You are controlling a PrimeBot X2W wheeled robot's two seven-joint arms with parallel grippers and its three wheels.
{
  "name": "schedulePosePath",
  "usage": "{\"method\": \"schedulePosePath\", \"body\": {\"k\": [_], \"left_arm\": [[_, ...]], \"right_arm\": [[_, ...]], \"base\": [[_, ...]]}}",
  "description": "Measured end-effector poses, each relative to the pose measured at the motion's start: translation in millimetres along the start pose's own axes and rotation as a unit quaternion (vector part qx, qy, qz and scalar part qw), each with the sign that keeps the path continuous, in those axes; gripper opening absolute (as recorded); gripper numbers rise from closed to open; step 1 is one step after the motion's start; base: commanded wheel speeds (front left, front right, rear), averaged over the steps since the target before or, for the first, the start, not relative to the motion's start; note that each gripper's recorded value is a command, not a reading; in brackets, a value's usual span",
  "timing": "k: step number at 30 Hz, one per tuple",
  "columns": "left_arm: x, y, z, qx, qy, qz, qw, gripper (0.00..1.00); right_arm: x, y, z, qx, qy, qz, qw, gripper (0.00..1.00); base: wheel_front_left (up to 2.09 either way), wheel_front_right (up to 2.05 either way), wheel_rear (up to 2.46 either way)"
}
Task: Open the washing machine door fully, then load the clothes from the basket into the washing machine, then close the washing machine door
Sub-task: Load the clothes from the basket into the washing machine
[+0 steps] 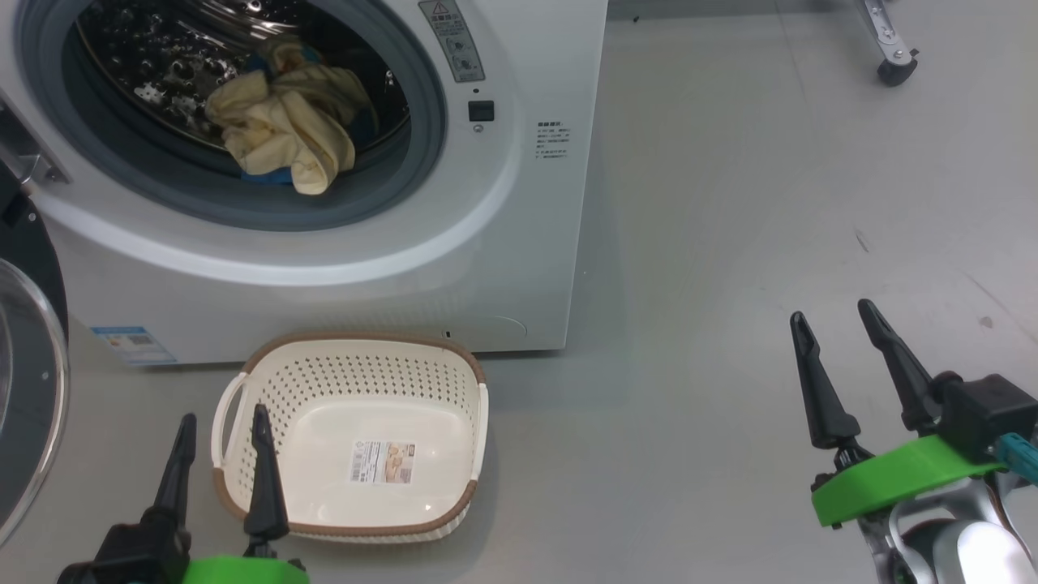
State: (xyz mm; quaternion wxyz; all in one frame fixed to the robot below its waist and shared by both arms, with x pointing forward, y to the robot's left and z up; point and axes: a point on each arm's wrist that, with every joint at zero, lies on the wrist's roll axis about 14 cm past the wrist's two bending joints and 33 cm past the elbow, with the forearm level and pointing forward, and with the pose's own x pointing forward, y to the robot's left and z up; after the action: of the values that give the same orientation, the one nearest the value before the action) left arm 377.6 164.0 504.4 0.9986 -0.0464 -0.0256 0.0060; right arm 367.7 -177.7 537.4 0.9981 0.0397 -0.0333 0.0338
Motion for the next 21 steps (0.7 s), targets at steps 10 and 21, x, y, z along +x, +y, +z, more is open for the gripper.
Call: {"method": "schedulePosePath", "body": {"k": [10,21], "left_arm": [[-1,0,-5,0.001,0.008,0.0,1.0,1.0],[2,2,-20,0.002,0.035,0.003,0.999,1.0]], "right_arm": [[2,1,-3,0.002,0.004,0.002,1.0,1.0],[5,2,-13,0.011,0.018,0.003,1.0,1.0]], "base": [[0.0,0.0,0.0],[0.0,0.0,0.0]]}}
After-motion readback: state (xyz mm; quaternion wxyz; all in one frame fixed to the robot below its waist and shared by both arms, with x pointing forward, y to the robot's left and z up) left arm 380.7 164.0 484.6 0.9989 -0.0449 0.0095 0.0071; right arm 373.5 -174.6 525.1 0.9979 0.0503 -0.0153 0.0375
